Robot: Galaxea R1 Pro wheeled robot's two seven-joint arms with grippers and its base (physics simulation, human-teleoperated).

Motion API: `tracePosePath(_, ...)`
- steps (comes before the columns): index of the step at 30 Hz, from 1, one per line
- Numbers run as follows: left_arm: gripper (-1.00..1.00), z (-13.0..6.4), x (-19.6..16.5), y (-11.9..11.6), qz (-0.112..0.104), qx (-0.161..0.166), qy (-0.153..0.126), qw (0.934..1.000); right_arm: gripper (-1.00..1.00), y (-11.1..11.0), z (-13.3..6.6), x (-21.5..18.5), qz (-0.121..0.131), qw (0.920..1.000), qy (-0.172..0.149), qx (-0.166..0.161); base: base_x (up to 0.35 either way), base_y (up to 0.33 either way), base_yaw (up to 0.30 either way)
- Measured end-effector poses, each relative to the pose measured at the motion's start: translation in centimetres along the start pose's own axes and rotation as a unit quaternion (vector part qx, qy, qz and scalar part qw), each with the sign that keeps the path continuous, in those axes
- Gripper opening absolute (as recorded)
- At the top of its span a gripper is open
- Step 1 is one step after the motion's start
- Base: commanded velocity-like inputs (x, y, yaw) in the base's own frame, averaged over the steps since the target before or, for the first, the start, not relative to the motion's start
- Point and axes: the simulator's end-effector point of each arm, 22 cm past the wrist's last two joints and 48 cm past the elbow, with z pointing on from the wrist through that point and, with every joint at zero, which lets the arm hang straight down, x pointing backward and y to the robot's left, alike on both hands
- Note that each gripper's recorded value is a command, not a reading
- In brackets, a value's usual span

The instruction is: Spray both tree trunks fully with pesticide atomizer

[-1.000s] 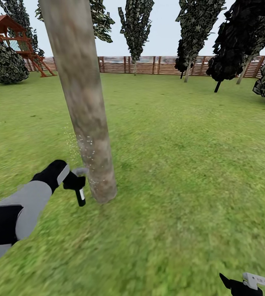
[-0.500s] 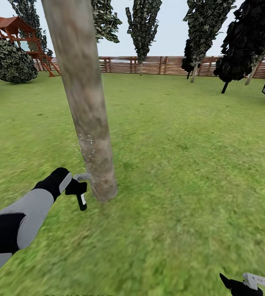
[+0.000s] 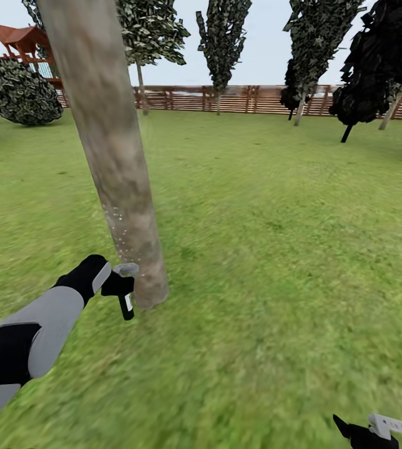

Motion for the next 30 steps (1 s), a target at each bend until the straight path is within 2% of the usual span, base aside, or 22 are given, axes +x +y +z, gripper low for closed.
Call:
tracePosePath(7, -1.0, 0.01, 0.02, 0.05, 0.0, -0.001, 0.0, 1.0, 1.0, -0.01, 0.0, -0.02, 0.0, 1.0, 0.0, 0.0, 0.128, -0.271, 0.205)
tracePosePath(23, -1.0, 0.06, 0.12, 0.09, 0.0, -0.002, 0.001, 1.0, 1.0, 0.0, 0.0, -0.01, 0.0, 1.0, 0.0, 0.0, -0.049, -0.263, 0.004)
tracePosePath(30, -1.0, 0.05, 0.1, 0.13, 0.001, -0.003, 0.001, 1.0, 1.0, -0.02, 0.0, -0.06, 0.0, 1.0, -0.001, 0.0, 0.122, -0.265, 0.222)
